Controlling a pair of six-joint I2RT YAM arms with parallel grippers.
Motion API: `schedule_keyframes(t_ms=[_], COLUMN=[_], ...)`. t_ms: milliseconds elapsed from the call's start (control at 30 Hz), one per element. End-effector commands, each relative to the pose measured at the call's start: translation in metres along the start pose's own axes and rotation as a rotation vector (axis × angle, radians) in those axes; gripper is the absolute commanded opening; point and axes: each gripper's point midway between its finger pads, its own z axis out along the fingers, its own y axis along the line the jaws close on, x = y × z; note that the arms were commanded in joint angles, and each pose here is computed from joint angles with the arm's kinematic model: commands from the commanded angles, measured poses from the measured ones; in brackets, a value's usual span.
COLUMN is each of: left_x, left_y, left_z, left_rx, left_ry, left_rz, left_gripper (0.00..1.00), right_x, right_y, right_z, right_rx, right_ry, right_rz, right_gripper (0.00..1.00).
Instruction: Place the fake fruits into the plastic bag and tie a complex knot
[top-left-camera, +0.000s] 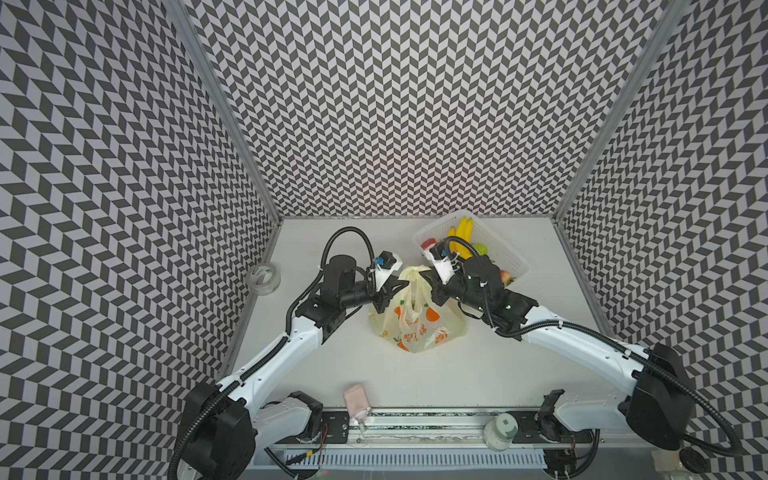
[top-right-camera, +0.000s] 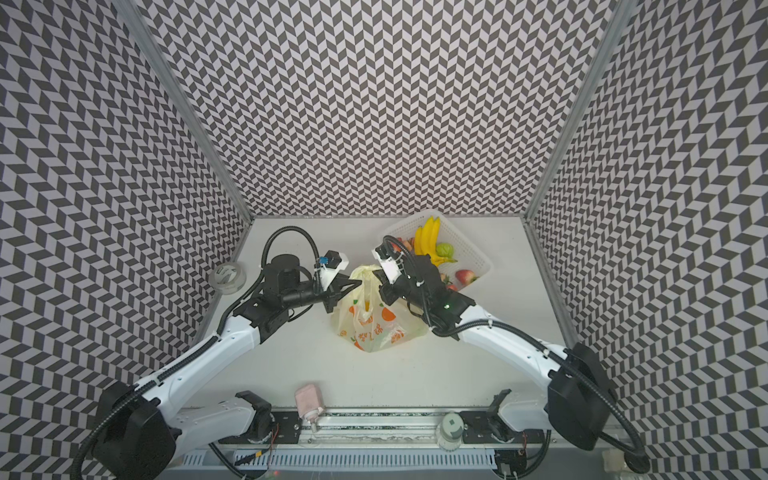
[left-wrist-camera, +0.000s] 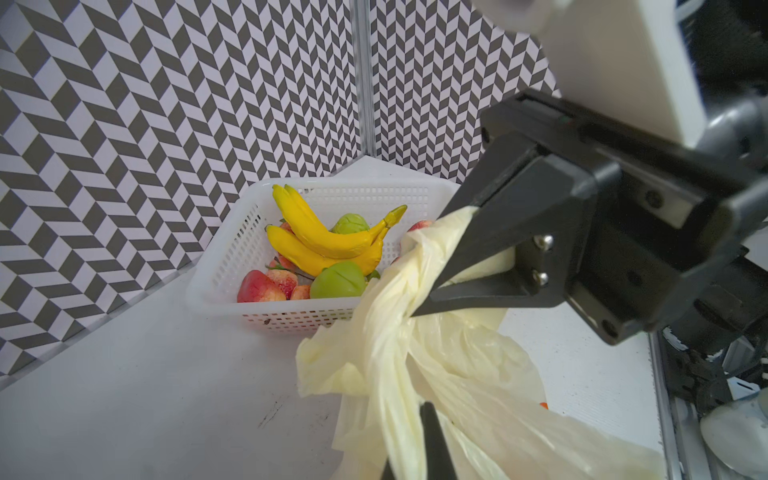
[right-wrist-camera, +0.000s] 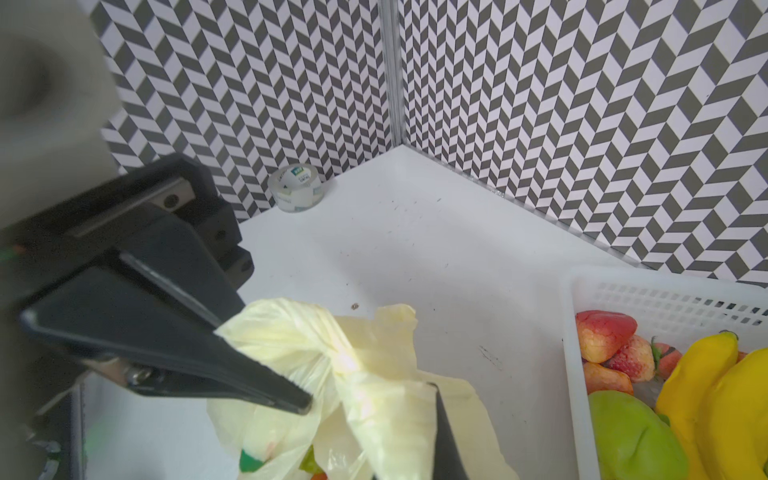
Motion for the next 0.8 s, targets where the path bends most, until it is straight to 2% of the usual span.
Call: schedule_keyframes(t_ms=[0,200,500,767], left_x=[-0.015,-0.018,-0.013,-0.010], left_y=[-0.008,-0.009,-0.014,-0.022], left_z=[-0.003,-0.002,0.000,0.008], left_rx=[0.037,0.043,0.067,0.101], left_ry=[-0.066,-0.083,-0.134,-0.168], left_rz=[0.019,0.011,-0.046,-0.067], left_gripper=[0.00,0.00,0.00,0.00], right_x=[-0.037,-0.042,-0.052,-0.048], right_y=[0.011,0.023,0.034,0.042], right_z=[0.000,0.004,-0.010,-0.014], right_rx=[-0.047,-0.121,-0.203,-0.265], right_ry=[-0.191,-0.270,-0.412,-0.449], right_rz=[0.076,0.164,0.267,0.313], right_gripper=[0.00,0.00,0.00,0.00])
